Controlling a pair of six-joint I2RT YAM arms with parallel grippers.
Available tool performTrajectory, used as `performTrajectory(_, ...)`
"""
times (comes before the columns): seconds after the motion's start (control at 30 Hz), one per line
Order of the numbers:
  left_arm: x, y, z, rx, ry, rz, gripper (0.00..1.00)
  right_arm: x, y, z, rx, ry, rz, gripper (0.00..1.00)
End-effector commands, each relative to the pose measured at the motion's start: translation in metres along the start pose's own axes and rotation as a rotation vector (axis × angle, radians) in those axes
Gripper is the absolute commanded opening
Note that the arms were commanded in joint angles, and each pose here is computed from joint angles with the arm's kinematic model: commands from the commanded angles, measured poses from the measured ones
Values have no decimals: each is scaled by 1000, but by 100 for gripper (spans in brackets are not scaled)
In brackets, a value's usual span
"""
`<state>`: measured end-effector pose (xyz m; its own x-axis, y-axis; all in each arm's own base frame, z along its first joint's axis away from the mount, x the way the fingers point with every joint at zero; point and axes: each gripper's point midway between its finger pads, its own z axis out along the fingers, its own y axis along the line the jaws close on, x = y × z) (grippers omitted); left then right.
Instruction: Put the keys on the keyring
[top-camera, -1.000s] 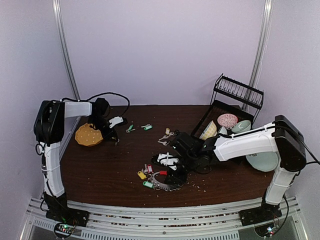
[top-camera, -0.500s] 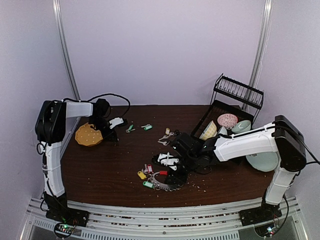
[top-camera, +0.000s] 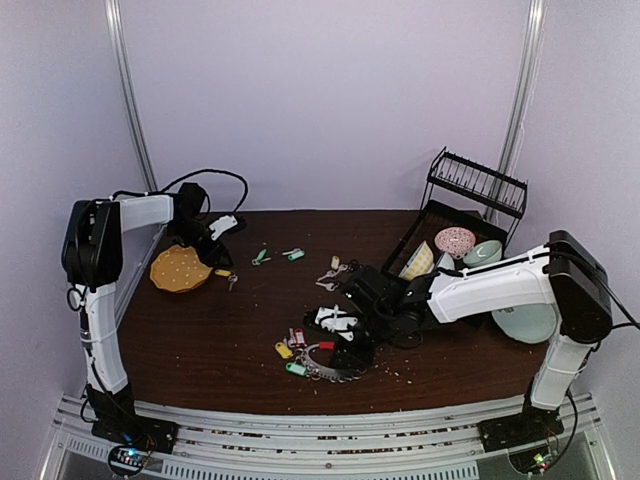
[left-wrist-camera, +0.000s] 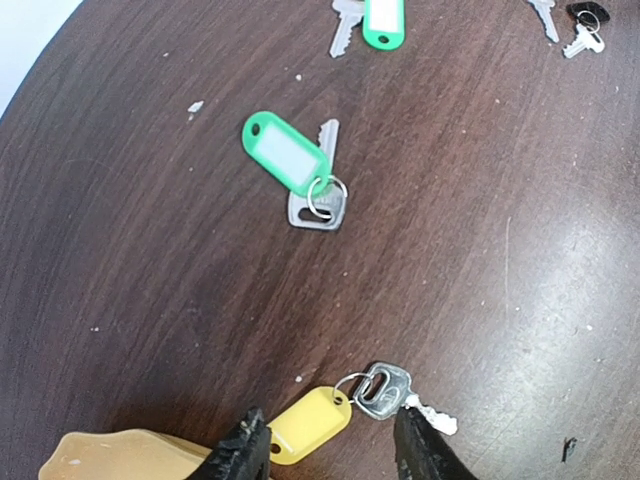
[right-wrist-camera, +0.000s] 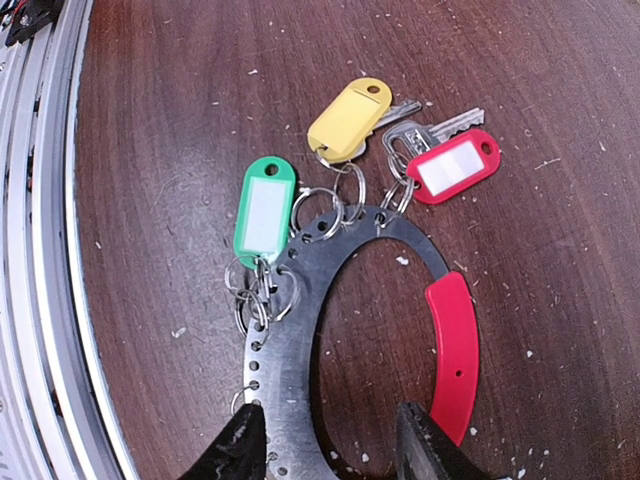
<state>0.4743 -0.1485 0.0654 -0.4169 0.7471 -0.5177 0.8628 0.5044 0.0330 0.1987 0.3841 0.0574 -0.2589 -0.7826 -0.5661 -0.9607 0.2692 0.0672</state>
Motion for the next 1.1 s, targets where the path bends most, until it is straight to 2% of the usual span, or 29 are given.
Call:
performTrajectory(0.0,1,-8,11,55,-19,2,44,2,3,7,-34,8,15,46)
performTrajectory(0.07,-1,-13,16,92,-42,-2,44,4,3,9,-35,15,15,46)
performTrajectory(0.3,23,-13,41,111,32,-23,41,4,4,7,-42,15,17,46)
performTrajectory(0.5,24,-20,39,145,35,-22,36,7,4,9,-41,26,19,46)
performTrajectory(0.7,14,-23,26,148,2,1,23,5,3,11,-42,25,21,46)
performTrajectory(0.8,16,-26,27,165,8,0,2,5,2,10,-36,30,21,46)
performTrajectory(0.93,5,-28,19,176,-33,-2,0,4,1,8,-30,27,19,46)
performTrajectory(1.07,-25,-17,-5,117,-118,-30,0,-2,1,3,-28,6,20,46)
